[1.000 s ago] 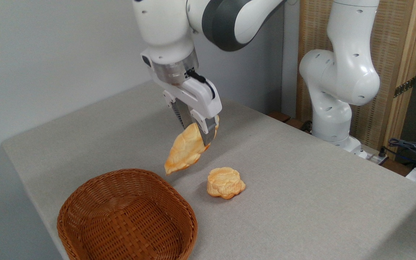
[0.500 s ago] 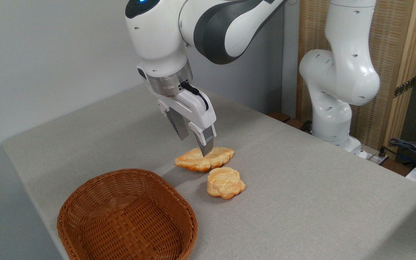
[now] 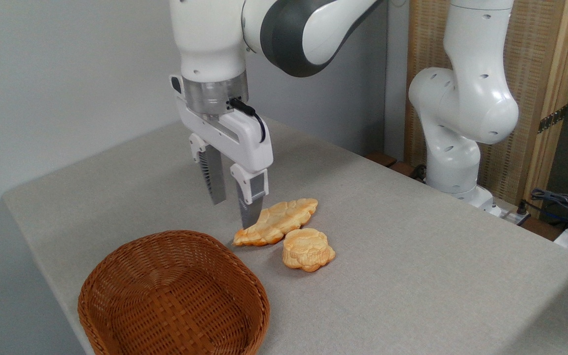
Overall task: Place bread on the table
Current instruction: 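Open the gripper and raise it away from the loaf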
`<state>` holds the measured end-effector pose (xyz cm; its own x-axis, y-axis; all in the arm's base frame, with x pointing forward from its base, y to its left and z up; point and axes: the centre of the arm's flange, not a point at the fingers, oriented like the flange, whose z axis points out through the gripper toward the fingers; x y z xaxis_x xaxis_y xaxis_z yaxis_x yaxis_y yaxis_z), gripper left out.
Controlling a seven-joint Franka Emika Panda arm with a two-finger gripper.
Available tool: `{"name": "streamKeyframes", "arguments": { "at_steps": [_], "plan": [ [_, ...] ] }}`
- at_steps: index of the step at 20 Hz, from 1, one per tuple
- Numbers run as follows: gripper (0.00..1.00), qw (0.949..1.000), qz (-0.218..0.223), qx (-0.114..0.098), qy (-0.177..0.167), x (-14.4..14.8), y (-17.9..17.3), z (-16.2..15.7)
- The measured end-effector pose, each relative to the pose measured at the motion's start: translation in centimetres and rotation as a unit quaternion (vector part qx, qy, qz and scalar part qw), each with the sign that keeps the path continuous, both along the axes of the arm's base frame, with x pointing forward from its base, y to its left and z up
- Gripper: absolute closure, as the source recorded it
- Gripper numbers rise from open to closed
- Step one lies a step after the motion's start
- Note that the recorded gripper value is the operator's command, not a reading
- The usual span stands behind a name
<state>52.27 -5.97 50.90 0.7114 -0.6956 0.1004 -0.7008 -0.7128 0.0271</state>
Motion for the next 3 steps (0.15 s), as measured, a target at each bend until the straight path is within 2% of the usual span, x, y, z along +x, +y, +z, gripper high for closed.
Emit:
{"name": "streamKeyframes", "arguments": {
  "at_steps": [3],
  "plan": [
    [0.00,0.9999,0.003,0.004,-0.013,0.33,0.43,0.23]
  ]
}}
